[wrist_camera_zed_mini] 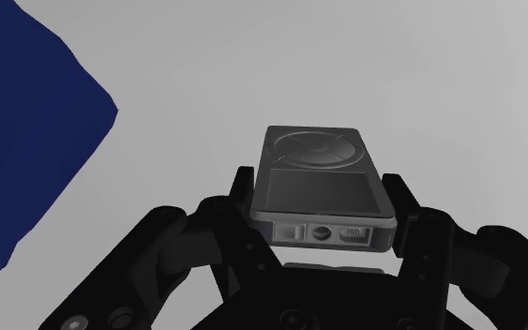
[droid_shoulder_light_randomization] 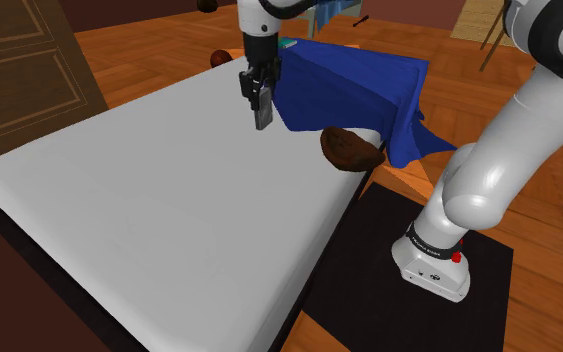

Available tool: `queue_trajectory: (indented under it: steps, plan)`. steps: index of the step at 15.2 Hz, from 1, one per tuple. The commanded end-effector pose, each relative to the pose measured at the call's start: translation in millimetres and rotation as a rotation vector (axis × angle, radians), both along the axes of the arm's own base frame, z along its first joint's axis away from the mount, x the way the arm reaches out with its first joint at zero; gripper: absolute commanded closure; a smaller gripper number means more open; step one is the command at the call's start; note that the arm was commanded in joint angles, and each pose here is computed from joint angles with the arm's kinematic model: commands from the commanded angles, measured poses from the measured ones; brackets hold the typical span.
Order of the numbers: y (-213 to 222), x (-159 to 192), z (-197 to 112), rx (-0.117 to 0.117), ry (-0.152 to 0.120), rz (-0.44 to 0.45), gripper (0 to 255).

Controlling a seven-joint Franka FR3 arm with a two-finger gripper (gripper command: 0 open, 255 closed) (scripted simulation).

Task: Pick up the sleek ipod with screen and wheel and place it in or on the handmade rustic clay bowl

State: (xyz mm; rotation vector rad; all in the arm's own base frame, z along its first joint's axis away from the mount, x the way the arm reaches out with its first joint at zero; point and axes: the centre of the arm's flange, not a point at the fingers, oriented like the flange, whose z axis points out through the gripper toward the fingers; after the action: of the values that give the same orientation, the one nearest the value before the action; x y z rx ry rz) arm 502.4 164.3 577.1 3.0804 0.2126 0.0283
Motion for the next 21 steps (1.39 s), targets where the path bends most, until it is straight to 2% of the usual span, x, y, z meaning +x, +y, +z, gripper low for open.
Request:
queue_trajectory:
  steps: [1,6,21]
  plan:
    - [-1,0,10,0.0,0.0,0.0,255]
    - [-1,0,34,0.0,0.0,0.0,255]
    - [-120,-157,54,0.0,0.0,0.0,255]
